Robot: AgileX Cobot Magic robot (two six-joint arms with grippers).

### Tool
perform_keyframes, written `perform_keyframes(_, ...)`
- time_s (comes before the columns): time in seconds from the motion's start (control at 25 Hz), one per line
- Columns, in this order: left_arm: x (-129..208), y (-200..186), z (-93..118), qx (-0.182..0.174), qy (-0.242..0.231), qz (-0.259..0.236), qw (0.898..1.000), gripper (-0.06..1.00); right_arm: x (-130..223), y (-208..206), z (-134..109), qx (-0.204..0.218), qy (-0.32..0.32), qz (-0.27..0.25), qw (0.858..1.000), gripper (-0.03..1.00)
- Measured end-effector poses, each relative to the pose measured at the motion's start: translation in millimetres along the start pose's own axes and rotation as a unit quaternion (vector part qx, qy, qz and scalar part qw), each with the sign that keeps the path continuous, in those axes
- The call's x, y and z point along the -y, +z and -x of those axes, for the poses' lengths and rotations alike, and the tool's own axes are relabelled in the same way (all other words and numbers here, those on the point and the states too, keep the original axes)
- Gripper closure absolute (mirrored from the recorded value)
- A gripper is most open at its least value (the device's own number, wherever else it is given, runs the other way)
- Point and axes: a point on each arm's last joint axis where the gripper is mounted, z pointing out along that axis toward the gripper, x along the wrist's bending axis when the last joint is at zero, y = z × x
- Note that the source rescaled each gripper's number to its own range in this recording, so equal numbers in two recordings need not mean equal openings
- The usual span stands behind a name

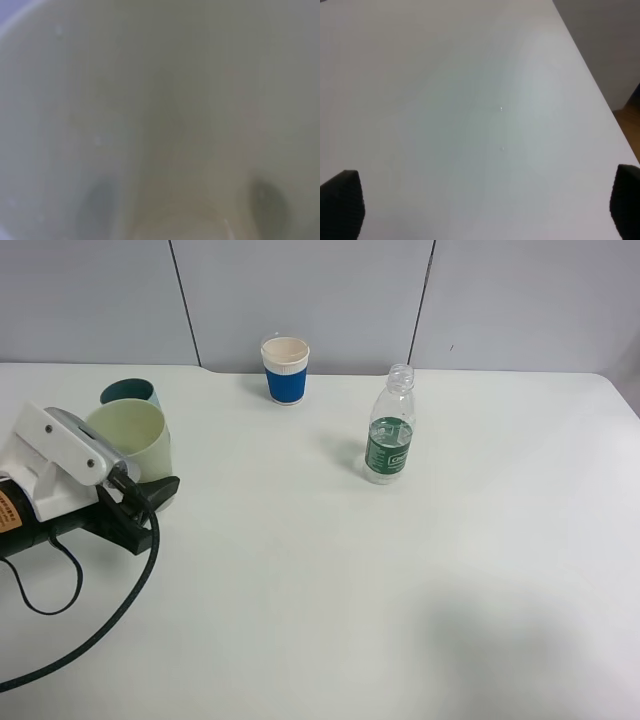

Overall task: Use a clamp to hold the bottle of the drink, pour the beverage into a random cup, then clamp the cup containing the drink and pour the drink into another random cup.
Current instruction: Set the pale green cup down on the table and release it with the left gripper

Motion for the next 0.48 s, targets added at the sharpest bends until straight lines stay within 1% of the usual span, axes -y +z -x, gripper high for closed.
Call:
perform_keyframes(0.16,8,11,4,0.014,-0.01,0.025,1.0,0.92,0,0,0,0.0,0.0,0.0,1.0,-0.03)
perform_keyframes(0.24,16,16,6,0.023,-0.017,0.025,0.999,0.92,0,0,0,0.0,0.0,0.0,1.0,-0.03)
perform_keyframes(0.48,44,24,19,0.073,-0.025,-0.03,0.997,0.92,0,0,0,0.0,0.0,0.0,1.0,-0.03)
